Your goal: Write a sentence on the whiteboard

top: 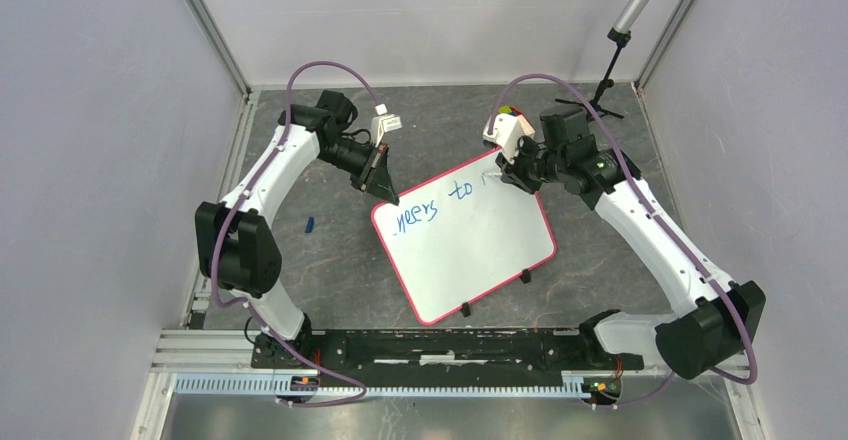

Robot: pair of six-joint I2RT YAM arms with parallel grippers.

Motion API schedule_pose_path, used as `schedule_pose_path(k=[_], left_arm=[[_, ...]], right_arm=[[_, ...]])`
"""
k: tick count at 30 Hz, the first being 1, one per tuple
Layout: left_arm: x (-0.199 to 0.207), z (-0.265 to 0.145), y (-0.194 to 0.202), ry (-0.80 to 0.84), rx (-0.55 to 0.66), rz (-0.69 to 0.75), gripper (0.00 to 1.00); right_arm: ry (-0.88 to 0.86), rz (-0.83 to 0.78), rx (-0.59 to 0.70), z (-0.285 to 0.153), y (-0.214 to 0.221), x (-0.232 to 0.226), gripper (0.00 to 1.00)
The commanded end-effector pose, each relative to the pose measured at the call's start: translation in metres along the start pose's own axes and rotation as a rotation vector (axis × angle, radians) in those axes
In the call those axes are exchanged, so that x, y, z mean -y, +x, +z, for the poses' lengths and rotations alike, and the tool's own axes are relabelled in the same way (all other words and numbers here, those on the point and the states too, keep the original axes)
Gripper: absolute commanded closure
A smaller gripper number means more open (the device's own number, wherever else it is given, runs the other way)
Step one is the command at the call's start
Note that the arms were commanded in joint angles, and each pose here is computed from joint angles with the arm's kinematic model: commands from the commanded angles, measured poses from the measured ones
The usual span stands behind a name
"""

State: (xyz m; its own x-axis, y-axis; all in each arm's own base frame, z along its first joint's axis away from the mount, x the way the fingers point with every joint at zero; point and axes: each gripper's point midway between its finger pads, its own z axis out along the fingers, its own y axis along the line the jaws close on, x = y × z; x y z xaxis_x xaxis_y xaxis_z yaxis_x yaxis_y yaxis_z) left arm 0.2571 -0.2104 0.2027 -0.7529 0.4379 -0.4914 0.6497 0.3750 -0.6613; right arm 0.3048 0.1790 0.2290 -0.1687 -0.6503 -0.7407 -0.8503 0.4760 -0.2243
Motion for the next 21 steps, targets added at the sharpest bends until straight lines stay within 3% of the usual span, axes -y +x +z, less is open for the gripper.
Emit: schedule_pose_path(k=[1, 21], left_arm=[[0.001, -0.001, -0.004, -0.004, 0.010, 0.056, 0.98], [0.001, -0.001, -0.004, -0.004, 0.009, 0.055, 0.97]], right_arm=[[0.048, -0.027, 0.032, -0.005, -0.015, 0.013, 1.00], [0.079, -0.021, -0.015, -0.005, 0.004, 0.015, 1.00]])
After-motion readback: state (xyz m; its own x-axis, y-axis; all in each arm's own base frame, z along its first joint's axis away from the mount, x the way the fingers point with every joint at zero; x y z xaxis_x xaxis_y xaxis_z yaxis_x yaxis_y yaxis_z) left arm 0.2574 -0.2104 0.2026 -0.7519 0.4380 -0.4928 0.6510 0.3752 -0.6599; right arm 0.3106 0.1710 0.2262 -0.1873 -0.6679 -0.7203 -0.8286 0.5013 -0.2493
